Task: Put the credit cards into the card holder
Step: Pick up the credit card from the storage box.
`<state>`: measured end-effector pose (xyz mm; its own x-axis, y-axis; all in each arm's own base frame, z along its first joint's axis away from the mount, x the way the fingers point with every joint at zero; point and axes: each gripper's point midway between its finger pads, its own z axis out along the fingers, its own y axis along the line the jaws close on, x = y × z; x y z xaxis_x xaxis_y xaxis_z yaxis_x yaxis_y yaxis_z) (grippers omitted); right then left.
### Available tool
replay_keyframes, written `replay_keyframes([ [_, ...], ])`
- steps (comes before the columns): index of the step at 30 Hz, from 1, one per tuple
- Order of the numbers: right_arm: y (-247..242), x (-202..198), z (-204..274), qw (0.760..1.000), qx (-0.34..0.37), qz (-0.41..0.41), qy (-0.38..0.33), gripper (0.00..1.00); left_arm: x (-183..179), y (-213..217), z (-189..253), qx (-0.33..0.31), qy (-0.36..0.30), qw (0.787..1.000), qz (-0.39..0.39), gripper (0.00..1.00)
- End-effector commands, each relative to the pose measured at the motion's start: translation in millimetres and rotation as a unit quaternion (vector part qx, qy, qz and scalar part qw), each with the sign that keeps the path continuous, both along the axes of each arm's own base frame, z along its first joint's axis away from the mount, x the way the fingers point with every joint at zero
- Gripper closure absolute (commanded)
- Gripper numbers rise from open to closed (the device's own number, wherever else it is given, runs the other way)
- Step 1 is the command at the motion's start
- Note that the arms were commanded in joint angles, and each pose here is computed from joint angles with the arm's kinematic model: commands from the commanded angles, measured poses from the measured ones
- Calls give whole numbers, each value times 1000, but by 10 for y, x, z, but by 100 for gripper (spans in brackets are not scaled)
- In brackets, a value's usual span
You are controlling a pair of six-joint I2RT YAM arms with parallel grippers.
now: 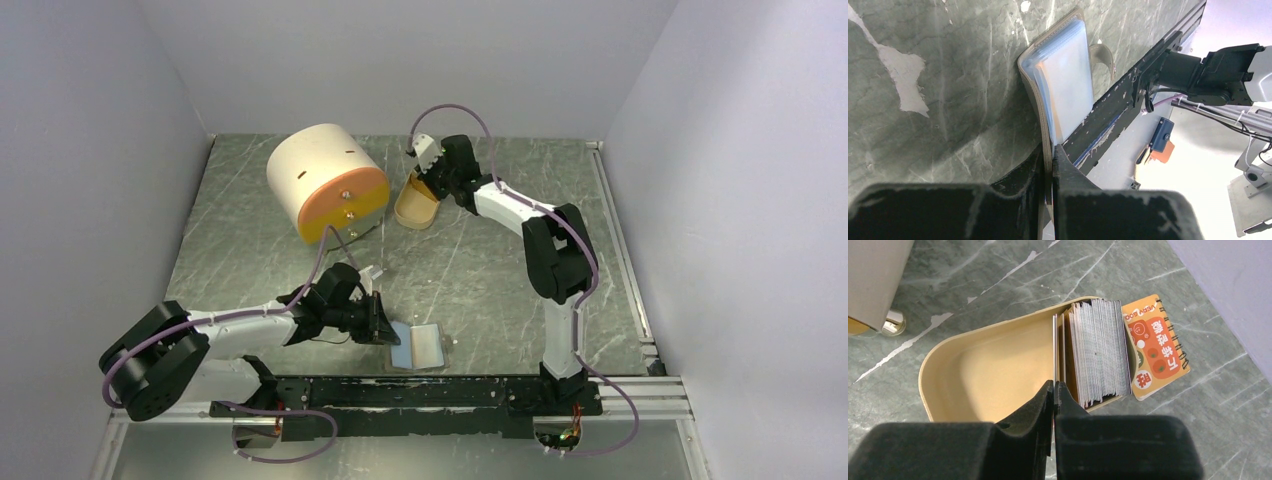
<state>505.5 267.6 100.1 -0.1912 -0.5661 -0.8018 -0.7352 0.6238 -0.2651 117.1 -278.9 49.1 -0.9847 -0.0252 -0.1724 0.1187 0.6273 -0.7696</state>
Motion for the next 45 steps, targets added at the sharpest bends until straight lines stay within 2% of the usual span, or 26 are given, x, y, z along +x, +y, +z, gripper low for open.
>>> replay_keyframes([
  [1, -32, 82, 120, 1000, 15, -15, -14, 93, 22, -53, 93, -24, -9, 1000, -7, 89],
  [4, -58, 141, 85, 1000, 12, -25, -15, 93, 16, -41, 96, -24, -9, 1000, -4, 89],
  [8, -74, 207, 57, 999, 8, -30, -14, 88, 7, -32, 97, -25, -9, 1000, -3, 89],
  [13, -83, 259, 16, 1000, 8, -27, -8, 99, 12, -41, 91, -24, -8, 1000, -5, 89],
  [17, -63, 238, 50, 1000, 12, -18, -8, 100, 11, -41, 89, -24, -8, 1000, -5, 90],
  [24, 54, 33, 249, 998, 63, 0, 28, 100, 38, -35, 68, -12, -7, 1000, 0, 91],
  [31, -62, -262, 501, 989, 124, -58, 58, 100, 97, 71, 12, 14, -8, 999, 36, 88],
  [37, -235, -657, 617, 964, 181, -145, 128, 100, 204, 151, -47, 34, -16, 997, 69, 91],
  [42, -357, -1154, 702, 927, 246, -204, 195, 100, 292, 191, -47, 18, -25, 995, 96, 91],
  [45, -321, -1529, 744, 904, 297, -201, 235, 100, 315, 205, -46, 9, -26, 994, 106, 90],
])
